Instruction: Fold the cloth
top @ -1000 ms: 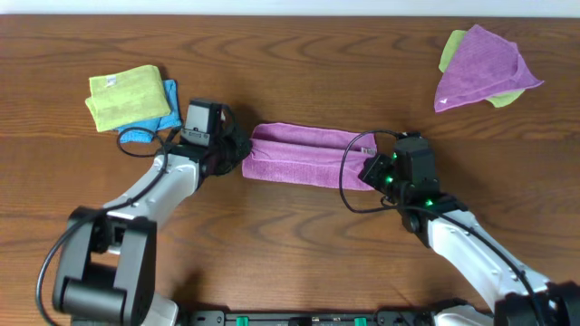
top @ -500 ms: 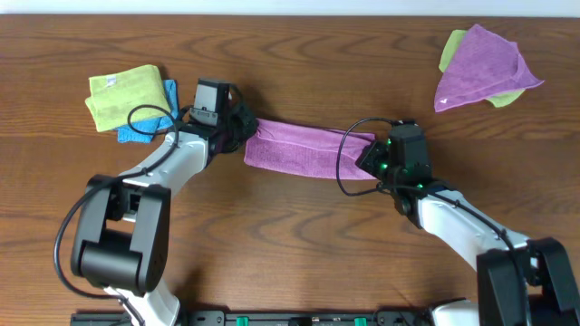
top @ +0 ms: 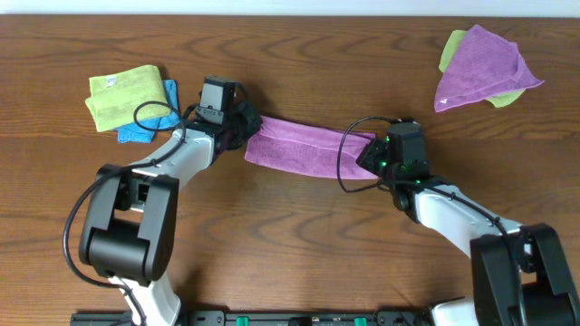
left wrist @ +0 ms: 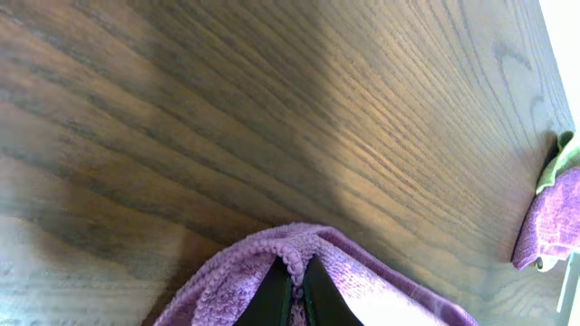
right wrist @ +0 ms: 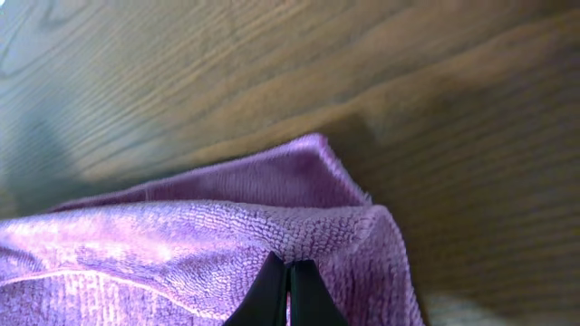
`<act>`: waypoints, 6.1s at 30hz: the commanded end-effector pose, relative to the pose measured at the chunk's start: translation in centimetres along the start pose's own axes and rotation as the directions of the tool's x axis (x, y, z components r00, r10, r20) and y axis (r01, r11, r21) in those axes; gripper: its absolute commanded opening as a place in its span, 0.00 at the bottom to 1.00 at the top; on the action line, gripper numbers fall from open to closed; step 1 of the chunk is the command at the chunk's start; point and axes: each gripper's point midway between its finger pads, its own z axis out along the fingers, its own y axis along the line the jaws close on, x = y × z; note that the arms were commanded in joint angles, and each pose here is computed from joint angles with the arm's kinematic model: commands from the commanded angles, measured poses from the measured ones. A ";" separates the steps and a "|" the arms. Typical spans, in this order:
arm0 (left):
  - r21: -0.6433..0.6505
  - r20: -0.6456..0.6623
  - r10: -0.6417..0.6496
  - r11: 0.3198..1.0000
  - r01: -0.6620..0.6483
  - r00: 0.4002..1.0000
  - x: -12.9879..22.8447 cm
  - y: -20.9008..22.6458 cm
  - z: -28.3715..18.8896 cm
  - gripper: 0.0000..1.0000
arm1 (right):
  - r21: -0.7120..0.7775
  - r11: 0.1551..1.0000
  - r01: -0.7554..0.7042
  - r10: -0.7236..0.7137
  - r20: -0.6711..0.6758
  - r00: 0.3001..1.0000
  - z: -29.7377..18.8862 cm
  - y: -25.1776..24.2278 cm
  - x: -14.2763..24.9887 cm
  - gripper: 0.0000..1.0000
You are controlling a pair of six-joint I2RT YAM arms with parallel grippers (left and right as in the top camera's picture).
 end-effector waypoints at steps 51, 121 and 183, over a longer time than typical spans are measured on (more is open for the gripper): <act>0.034 -0.090 0.111 0.994 -0.108 0.990 1.6 -2.3 -6.3 0.18 | -0.025 0.996 -0.090 0.090 -0.005 0.996 -6.8 1.6 -1.1 0.99; -0.236 -0.116 0.136 0.958 -0.160 0.984 5.3 3.9 2.1 0.06 | 0.193 0.937 -0.290 0.330 -0.226 0.917 -0.4 -2.5 6.6 0.90; -0.314 -0.242 0.117 0.930 -0.192 0.963 7.8 6.5 0.9 0.06 | -0.220 0.975 0.001 -0.014 -0.058 0.998 -2.8 9.2 3.8 0.01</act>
